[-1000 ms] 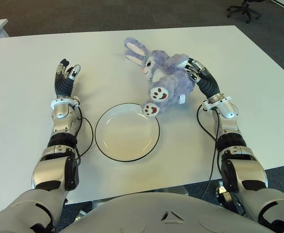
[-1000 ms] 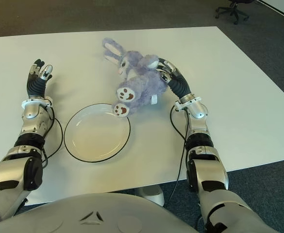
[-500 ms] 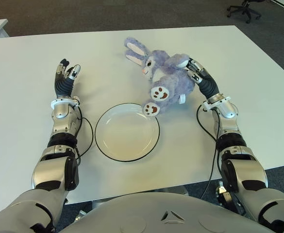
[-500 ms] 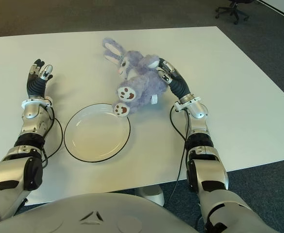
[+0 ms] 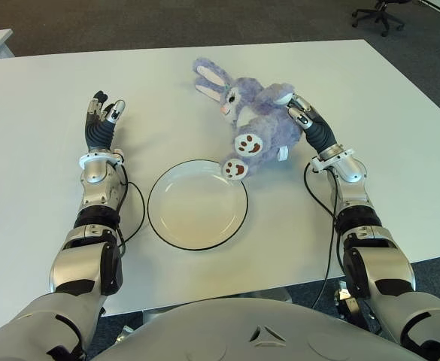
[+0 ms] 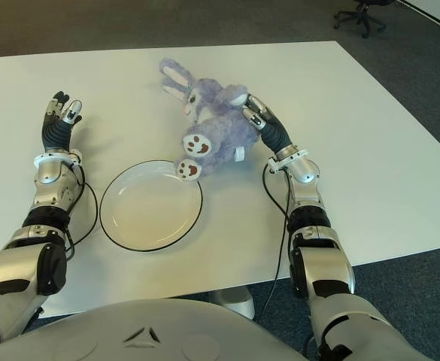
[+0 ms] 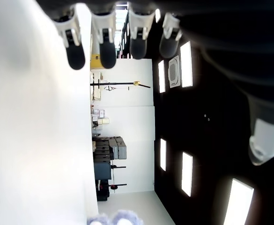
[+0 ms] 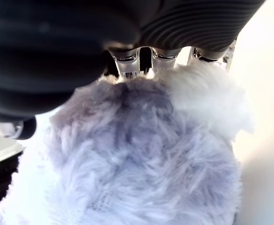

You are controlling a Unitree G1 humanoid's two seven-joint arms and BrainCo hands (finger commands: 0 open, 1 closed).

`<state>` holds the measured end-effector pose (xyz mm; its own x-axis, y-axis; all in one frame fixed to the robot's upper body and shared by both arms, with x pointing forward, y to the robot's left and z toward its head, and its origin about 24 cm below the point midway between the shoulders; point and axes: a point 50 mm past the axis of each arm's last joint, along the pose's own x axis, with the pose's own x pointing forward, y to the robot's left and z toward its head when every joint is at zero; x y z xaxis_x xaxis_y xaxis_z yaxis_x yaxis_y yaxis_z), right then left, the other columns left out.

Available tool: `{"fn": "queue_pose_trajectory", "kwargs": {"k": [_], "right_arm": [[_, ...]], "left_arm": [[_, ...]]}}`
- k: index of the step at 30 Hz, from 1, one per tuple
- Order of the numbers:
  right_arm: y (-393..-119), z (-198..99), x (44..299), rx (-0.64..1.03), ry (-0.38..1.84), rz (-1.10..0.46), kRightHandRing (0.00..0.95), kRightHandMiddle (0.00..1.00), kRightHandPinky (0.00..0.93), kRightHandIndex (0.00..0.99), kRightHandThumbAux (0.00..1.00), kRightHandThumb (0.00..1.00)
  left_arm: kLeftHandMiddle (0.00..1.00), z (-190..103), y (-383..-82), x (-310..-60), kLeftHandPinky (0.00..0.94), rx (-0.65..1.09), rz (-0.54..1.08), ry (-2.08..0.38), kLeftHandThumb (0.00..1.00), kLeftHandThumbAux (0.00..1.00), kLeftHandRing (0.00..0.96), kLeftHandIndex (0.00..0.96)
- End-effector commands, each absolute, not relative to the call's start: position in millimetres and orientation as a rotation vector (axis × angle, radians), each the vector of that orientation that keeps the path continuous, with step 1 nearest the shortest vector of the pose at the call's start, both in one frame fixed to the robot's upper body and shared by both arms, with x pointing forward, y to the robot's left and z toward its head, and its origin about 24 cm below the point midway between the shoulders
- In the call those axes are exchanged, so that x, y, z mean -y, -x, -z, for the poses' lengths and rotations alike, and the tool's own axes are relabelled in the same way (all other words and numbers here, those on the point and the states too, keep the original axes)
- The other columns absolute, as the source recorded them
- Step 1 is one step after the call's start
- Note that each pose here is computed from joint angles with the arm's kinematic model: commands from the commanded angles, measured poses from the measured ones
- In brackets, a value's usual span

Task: Put the doll into the plate.

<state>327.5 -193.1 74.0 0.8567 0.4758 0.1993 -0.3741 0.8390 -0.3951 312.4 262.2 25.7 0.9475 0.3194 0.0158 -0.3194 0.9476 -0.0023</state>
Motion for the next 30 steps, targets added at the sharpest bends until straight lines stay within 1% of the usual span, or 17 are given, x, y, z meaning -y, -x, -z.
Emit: {"fn": "queue_pose_trajectory", "kwargs": {"k": [1,12,26,30], "right_arm": [[-271.8,17.2,192.9,-0.037,0.306,-0.479,0.000,0.000,0.015,0.000,0.165,0.494],[-270.6,17.3,193.2,-0.038,0.325,-0.485,0.000,0.000,0.021,0.000,0.145,0.457],[-270.2,18.1,193.4,-0.047,0.309,-0.470,0.000,0.000,0.045,0.000,0.170,0.481],[-269.9,18.2,193.2,-0.050,0.306,-0.479,0.000,0.000,0.018,0.000,0.163,0.466]], "left_arm": [[0.074,34.7,-274.3,-254.3,0.141,-0.242,-0.336,0.025,0.024,0.525,0.105,0.000],[0.069,35.0,-274.0,-254.1,0.132,-0.245,-0.333,0.024,0.015,0.519,0.098,0.000],[0.068,34.9,-273.5,-254.8,0.147,-0.249,-0.333,0.021,0.024,0.511,0.104,0.000],[0.072,34.6,-273.4,-255.0,0.137,-0.249,-0.332,0.020,0.020,0.511,0.106,0.000]]}}
